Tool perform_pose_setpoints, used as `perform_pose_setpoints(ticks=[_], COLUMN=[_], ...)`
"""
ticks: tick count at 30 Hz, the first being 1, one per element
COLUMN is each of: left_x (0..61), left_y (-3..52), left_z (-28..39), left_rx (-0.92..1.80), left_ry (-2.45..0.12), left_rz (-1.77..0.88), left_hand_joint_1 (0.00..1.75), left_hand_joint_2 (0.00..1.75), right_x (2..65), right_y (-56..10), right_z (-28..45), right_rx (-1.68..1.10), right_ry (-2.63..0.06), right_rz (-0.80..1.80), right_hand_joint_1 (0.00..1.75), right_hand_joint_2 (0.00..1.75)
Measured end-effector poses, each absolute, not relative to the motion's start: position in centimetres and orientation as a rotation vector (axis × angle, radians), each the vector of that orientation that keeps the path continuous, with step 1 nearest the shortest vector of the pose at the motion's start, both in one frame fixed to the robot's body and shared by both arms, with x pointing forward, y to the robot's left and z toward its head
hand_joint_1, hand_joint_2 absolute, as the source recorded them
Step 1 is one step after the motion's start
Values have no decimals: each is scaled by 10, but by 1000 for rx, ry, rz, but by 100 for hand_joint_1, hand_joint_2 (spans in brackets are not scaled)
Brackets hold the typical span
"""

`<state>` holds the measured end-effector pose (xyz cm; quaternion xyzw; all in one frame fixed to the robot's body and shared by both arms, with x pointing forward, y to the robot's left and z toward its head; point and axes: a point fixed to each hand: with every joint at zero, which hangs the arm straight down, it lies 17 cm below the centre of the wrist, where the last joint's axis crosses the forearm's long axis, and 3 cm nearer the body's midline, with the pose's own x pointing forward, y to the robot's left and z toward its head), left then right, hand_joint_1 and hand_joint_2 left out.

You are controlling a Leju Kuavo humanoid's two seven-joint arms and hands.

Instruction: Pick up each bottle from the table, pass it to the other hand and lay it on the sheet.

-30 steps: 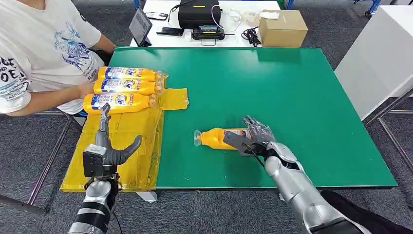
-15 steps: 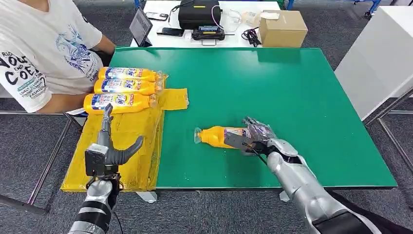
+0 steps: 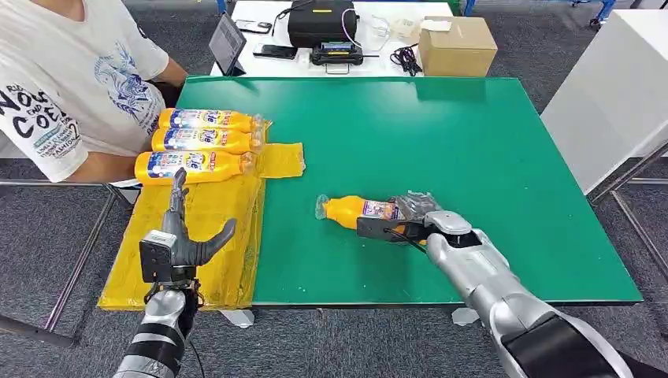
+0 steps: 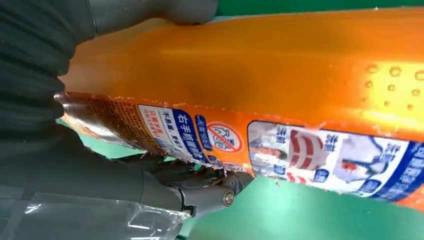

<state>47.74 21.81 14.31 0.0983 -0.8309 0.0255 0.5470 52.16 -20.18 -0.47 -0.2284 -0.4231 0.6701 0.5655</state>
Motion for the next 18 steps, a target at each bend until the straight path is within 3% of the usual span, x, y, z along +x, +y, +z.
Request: perform_pose_setpoints(ticks=[8,13,18], left_x=[477,476,467], left_y=[214,210,199], left_z=[141,132,118], left_rx=[201,99,-63], left_ry=[-1963,-1911,-1821], left_rz=[76,126,205], left_hand_joint_1=[0,0,0], left_hand_joint_2=[175,175,175], right_x=[522,508,476], right_y=[-193,-163,-142], right_z=[0,30,118], right_rx=[-483,-375,-356], right_ry=[-1064,-1426,-1840], right_rz=[1524,1189,764], right_hand_joint_1=[175,175,175], right_hand_joint_2=[175,175,175])
